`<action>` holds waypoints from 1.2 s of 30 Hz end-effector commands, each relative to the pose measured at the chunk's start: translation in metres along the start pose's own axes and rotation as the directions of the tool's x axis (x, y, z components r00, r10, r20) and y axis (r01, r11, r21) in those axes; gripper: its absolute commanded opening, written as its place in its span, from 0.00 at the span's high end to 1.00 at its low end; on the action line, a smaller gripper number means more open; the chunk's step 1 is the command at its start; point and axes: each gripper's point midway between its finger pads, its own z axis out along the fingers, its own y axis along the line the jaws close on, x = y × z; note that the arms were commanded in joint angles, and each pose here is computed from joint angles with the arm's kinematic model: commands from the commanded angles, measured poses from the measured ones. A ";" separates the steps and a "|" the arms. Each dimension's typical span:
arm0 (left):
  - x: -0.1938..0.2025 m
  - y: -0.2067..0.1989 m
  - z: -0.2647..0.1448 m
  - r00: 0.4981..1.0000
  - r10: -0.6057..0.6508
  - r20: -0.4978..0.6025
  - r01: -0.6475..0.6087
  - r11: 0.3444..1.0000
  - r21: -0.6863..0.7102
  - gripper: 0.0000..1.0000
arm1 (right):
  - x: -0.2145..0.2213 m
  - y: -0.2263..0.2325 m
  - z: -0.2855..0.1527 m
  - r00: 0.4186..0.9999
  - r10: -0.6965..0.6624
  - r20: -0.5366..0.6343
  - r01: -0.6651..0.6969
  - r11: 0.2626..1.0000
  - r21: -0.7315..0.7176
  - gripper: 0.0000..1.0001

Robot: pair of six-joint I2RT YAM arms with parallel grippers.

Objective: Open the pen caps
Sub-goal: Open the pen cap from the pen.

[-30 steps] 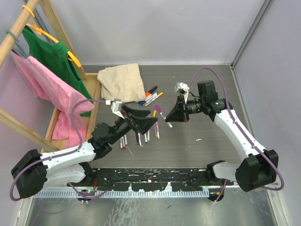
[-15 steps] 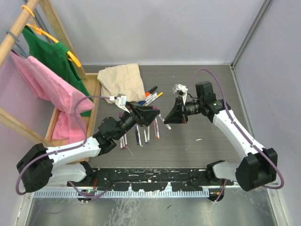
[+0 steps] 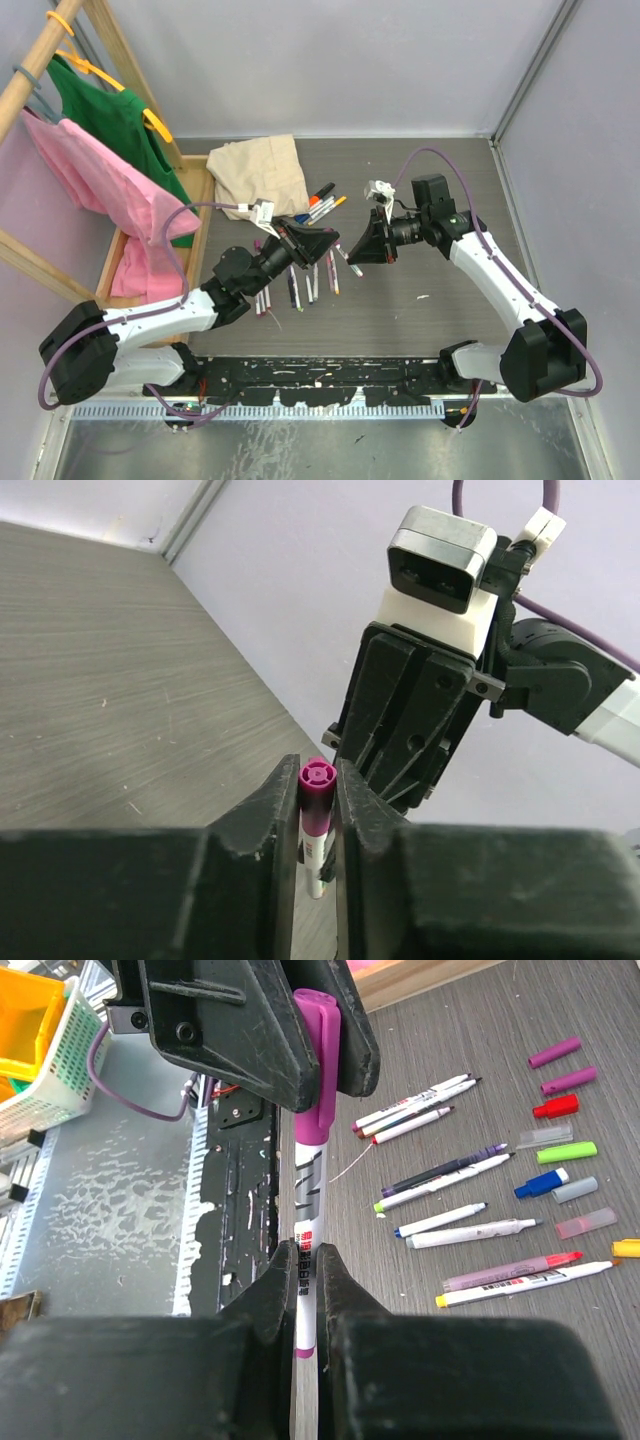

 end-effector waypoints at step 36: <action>-0.074 -0.009 0.005 0.974 0.087 0.211 -0.101 0.994 0.053 1.00 | 0.007 0.011 0.020 0.996 0.083 0.032 -0.078 0.988 -0.132 0.99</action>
